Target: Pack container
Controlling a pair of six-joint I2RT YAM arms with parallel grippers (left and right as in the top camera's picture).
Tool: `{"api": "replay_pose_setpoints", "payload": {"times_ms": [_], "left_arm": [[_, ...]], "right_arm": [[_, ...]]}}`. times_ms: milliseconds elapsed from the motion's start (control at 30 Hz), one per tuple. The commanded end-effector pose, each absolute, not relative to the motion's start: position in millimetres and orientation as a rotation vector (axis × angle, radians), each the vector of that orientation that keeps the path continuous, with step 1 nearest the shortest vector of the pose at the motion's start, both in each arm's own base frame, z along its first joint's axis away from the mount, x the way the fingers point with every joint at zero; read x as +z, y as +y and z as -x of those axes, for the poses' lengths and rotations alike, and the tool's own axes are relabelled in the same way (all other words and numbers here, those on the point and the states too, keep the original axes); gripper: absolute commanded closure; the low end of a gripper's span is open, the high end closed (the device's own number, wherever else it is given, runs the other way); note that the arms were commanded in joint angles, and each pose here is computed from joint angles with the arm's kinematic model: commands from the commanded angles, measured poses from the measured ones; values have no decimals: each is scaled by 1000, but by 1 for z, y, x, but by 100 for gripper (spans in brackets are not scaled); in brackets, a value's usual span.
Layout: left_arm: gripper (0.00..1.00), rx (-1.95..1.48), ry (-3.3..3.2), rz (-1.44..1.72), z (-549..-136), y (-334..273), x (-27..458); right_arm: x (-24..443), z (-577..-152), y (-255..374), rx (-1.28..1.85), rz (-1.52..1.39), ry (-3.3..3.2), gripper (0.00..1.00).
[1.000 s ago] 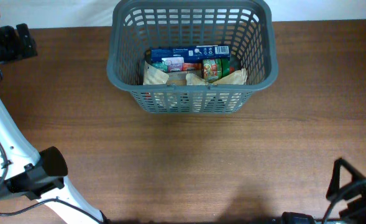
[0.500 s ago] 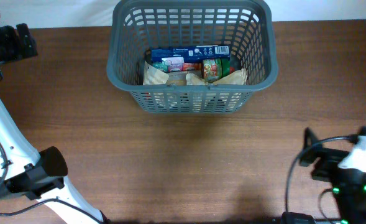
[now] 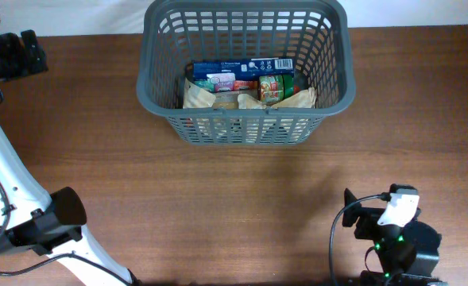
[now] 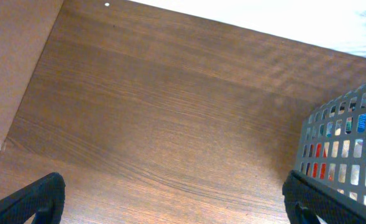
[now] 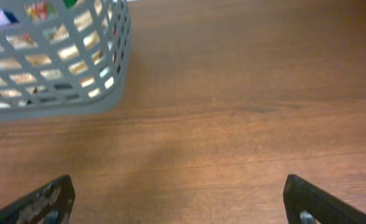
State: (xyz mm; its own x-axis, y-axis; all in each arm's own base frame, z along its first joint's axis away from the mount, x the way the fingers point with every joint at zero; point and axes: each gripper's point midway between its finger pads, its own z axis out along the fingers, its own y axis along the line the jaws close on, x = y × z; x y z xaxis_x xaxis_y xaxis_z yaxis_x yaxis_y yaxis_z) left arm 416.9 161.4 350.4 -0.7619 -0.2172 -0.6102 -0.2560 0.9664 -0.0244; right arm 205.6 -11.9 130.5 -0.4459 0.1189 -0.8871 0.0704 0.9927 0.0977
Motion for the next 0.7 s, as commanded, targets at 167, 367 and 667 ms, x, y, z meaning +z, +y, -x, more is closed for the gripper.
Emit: {"api": "replay_pose_setpoints", "payload": {"times_ms": [167,367,667], "left_arm": [[1,76,2465,346,-416,162,350],[1,76,2465,346,-416,162,350],[1,76,2465,346,-416,162,350]], "right_arm": [[101,-205,-10,68,-120,2044,1],[97,-205,-10,69,-123,2055,1],[97,-205,-10,69,-123,2055,1]]}}
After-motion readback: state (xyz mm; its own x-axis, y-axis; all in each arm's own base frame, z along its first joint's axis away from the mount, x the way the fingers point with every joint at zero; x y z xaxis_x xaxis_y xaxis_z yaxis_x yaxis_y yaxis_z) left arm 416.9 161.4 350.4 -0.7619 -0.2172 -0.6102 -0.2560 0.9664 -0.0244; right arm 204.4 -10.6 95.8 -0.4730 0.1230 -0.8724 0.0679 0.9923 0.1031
